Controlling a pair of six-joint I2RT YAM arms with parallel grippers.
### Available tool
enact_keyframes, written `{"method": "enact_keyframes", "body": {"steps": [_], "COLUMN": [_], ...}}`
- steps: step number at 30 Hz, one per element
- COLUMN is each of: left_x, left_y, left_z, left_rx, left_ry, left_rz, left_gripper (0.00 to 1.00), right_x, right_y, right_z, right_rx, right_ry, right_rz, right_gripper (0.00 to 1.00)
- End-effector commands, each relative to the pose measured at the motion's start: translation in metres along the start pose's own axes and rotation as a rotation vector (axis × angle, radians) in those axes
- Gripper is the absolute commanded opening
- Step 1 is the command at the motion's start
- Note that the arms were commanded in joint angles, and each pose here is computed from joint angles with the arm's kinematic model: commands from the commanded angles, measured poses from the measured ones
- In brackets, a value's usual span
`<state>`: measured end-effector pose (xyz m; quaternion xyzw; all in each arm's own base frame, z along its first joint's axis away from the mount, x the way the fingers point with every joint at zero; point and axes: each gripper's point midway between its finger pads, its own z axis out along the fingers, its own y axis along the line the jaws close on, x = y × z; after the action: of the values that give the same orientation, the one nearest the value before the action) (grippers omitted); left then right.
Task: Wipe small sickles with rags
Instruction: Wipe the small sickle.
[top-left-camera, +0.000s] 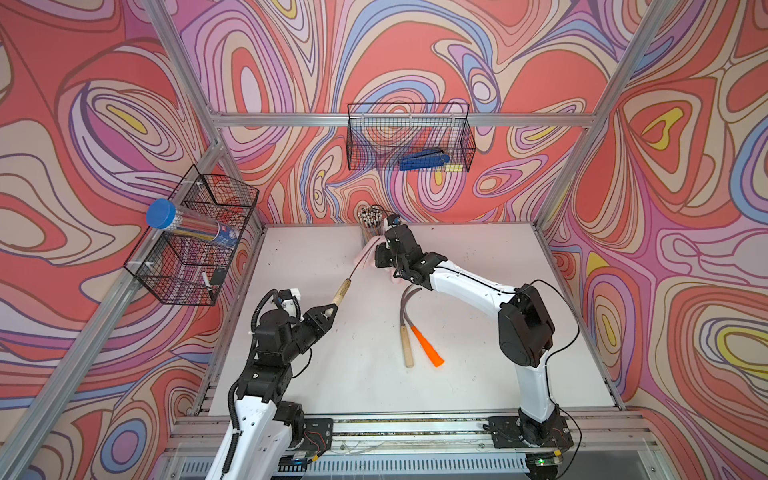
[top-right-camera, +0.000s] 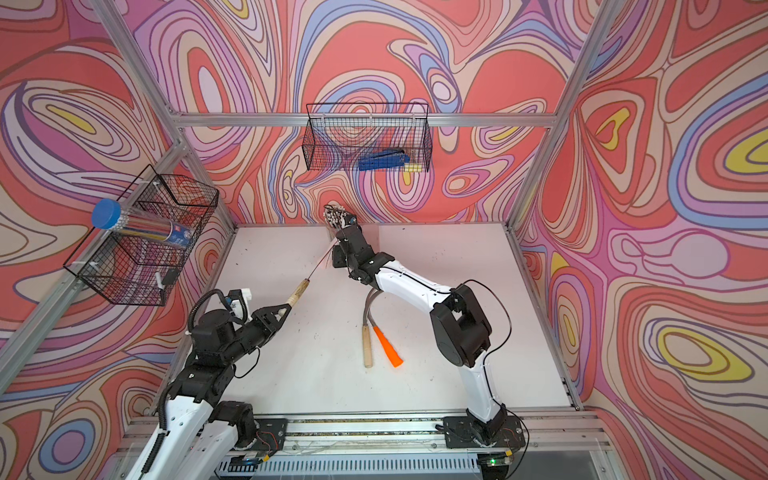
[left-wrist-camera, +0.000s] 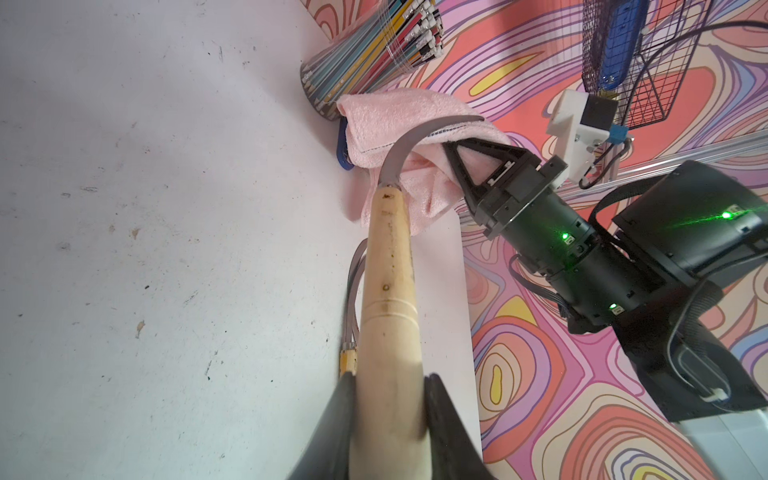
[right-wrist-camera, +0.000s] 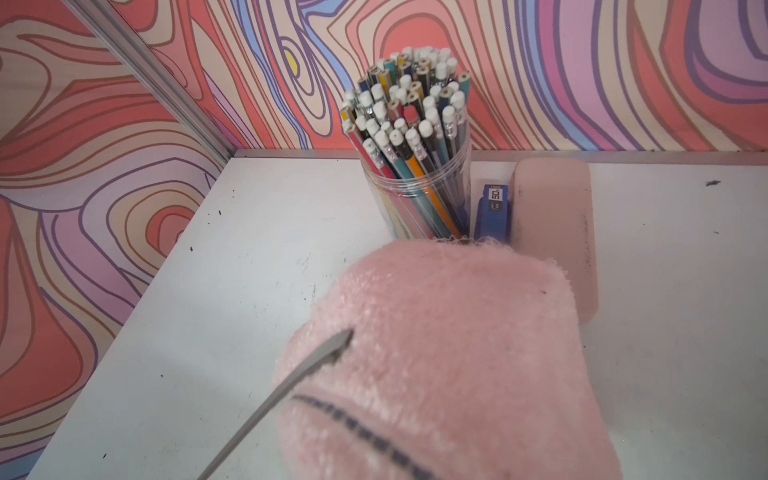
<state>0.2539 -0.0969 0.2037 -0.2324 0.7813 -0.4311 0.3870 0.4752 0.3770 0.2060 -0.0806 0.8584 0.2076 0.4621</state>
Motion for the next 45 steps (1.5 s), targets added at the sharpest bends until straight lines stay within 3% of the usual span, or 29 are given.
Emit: {"method": "enact_keyframes", "body": {"steps": [1, 12, 25, 34, 45], "left_x": [-0.006, -0.006, -0.006, -0.005, -0.005], "left_y": [-0.015, -0.014, -0.013, -0.014, -0.017], "left_z": [-0.004, -0.003, -0.003, -0.003, -0.003], "left_rx": [0.045, 0.041, 0.039, 0.045, 0.06], "left_ry": [-0.017, -0.015, -0.013, -0.011, -0.004], "left_rz": [0.02, 0.018, 0.018, 0.018, 0.018], "left_gripper": [0.0, 0.0, 0.0, 0.0, 0.0], "right_x": [0.001, 0.051, 0.06, 0.063, 0.018], "right_y": [-0.003, 0.047, 0.121, 0.099, 0.032], "right_z": [0.003, -0.009, -0.062, -0.036, -0.003], "right_rx": [0.011, -0.163, -0.333, -0.254, -0.12], "right_ry": [-0.003, 0.053, 0.019, 0.032, -0.018], "right_rz": [-0.016, -0.006, -0.049, -0.026, 0.031], "right_gripper": [0.0, 0.0, 0.0, 0.0, 0.0]}}
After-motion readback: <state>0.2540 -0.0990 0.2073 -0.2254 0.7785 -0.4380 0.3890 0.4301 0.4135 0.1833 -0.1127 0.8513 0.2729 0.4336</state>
